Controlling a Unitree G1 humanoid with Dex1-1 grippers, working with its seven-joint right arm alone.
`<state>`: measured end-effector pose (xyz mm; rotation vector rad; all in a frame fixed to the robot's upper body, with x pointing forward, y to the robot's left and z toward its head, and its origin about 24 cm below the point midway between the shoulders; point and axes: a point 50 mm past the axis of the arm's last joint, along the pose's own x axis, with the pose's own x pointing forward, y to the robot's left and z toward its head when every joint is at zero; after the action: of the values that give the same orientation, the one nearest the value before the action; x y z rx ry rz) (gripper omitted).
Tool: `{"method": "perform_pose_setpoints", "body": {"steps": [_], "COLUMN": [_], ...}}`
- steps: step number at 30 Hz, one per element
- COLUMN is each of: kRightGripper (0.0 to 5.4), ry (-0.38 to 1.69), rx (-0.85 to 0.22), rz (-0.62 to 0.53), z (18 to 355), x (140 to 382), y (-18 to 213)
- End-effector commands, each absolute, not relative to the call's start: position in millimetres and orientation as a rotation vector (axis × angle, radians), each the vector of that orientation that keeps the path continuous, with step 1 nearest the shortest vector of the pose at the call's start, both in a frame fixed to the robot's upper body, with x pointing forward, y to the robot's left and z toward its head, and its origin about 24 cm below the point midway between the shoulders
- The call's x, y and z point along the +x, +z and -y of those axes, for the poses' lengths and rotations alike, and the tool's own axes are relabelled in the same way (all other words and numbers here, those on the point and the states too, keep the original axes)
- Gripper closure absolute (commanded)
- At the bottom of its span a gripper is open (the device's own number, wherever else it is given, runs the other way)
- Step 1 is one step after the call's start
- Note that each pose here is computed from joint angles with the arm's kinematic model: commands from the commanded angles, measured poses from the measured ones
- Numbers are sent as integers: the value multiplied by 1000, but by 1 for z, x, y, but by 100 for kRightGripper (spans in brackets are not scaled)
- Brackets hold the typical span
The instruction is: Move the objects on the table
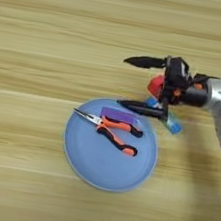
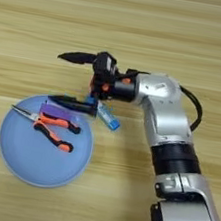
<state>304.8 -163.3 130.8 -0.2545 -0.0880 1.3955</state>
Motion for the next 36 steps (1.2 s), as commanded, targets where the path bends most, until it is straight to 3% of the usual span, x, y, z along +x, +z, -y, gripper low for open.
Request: {"method": "perform_pose_setpoints", "body": {"steps": [1,6,14,22,32,36], "kRightGripper": [6,6,6,6,6,47], "ry": [1198,988,826,738,638,630], "rx": [-285,-215,-237,-326,-353,-348], "rz": [182,139,33,-62,-138,-151], "z": [180,194,200,198,205,206], "x": [325,344,360,368,376,377], "y": [169,168,147,123,107,105]}}
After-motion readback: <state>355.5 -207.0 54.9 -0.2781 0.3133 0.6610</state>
